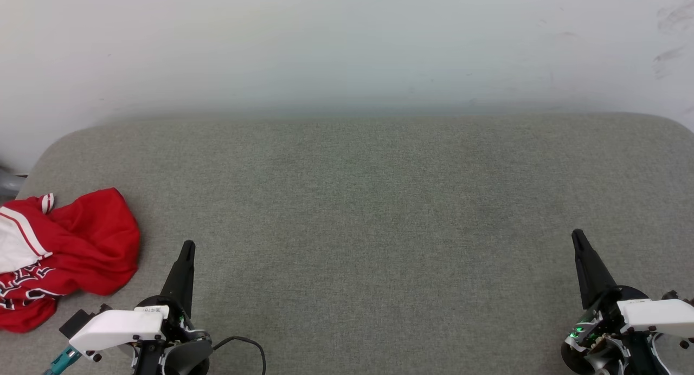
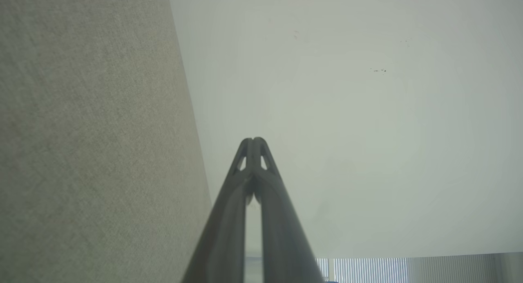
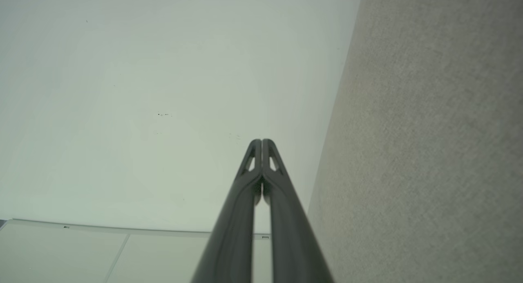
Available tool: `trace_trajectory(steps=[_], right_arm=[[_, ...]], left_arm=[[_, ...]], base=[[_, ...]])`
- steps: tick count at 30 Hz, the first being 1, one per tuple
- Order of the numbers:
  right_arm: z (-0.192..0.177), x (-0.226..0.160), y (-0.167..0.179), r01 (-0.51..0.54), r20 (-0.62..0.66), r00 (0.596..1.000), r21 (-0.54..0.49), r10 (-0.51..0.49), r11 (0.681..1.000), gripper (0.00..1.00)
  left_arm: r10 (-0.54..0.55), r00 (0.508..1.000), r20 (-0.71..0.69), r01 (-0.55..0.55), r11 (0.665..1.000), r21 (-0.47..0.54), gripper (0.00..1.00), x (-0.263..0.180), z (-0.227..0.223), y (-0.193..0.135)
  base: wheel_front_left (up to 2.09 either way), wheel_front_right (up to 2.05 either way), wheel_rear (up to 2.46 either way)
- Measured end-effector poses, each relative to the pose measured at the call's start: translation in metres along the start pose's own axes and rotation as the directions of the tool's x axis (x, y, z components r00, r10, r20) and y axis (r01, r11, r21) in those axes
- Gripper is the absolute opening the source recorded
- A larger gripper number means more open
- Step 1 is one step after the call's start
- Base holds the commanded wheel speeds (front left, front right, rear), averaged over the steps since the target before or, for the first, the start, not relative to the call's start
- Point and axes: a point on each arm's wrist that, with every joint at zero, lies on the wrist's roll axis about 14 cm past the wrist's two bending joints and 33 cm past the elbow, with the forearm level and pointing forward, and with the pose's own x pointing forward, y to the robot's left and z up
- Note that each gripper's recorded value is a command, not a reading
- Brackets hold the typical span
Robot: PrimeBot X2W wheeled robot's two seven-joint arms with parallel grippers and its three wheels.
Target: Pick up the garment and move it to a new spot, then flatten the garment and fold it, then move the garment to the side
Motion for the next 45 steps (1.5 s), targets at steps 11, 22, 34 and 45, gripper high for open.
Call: trace_trajectory(steps=[11,22,34,45], right_arm=[[0.0,0.0,0.0,0.0,0.0,1.0,0.001,0.0,1.0,0.0],[0.0,0.0,0.0,0.0,0.001,1.0,0.002,0.0,1.0,0.0],[0.0,0.0,0.0,-0.002,-0.001,1.0,0.002,0.002,1.0,0.0],[-0.001,-0.009,-0.016,0.044,0.012,0.999,0.007,-0.044,0.999,1.0]], left_arm=[[0.0,1.0,0.0,0.0,1.0,0.003,0.0,0.0,0.0,0.0],[0.0,1.0,-0.001,0.0,1.0,0.003,0.0,0.0,0.0,0.0],[0.0,1.0,0.0,0.0,1.0,0.001,0.0,0.0,0.0,0.0],[0.051,0.999,-0.01,-0.051,0.999,-0.004,1.0,-0.008,-0.01,0.018]], base=[[0.0,0.0,0.0],[0.0,0.0,0.0],[0.0,0.0,0.0],[0.0,0.0,0.0]])
